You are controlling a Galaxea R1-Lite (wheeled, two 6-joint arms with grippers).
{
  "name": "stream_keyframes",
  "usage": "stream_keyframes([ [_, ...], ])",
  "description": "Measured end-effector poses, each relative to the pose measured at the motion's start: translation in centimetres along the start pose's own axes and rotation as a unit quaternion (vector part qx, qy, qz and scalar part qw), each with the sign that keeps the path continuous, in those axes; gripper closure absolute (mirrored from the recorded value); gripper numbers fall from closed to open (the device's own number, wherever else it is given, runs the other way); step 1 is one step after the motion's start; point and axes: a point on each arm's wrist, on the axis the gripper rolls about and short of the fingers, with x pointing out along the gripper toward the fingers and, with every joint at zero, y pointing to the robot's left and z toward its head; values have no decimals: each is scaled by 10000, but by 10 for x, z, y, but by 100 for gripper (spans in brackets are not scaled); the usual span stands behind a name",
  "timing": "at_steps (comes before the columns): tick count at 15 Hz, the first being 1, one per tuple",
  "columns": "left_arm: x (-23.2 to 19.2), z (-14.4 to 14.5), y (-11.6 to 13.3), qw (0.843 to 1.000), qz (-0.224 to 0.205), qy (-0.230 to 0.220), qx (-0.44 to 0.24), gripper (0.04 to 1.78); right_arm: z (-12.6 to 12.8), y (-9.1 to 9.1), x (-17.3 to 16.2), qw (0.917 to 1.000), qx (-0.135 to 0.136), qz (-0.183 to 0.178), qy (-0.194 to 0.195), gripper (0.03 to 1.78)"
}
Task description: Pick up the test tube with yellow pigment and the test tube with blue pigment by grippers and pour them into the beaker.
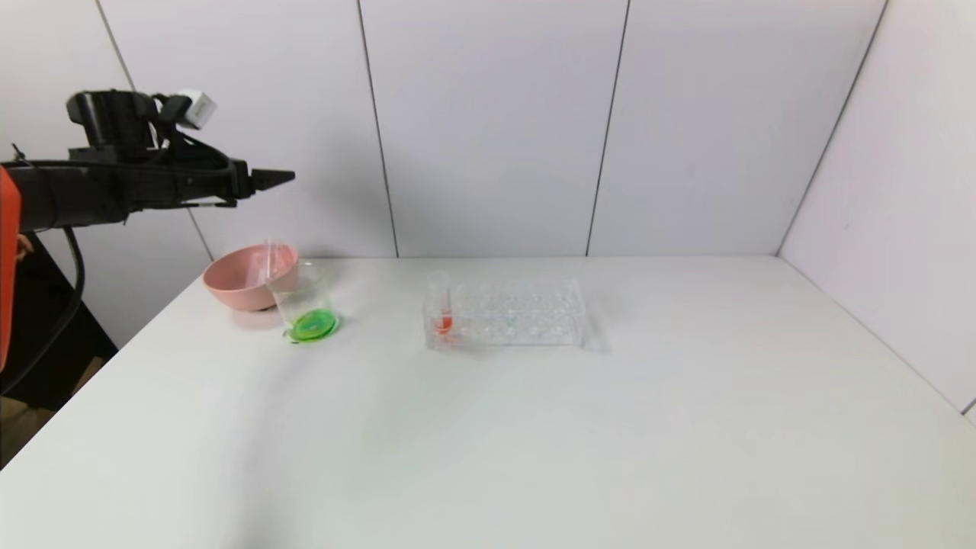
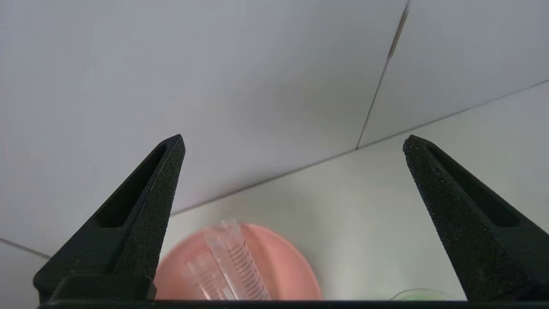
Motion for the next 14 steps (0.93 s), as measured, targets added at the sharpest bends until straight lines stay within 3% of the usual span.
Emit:
stream_keyframes([
  [4, -70, 107, -39, 9895, 50, -1296, 635, 4, 0, 0, 0, 10000, 0, -2, 2, 4],
  [8, -194, 196, -108, 9700, 0, -2276, 853, 4, 0, 0, 0, 10000, -2, 0, 0, 4],
  [11, -309, 220, -179, 9613, -106, -2679, 639, 4, 0, 0, 0, 10000, 0, -2, 0, 4],
  [14, -418, 196, -253, 9612, -140, -2735, 330, 4, 0, 0, 0, 10000, 0, -2, 0, 4],
])
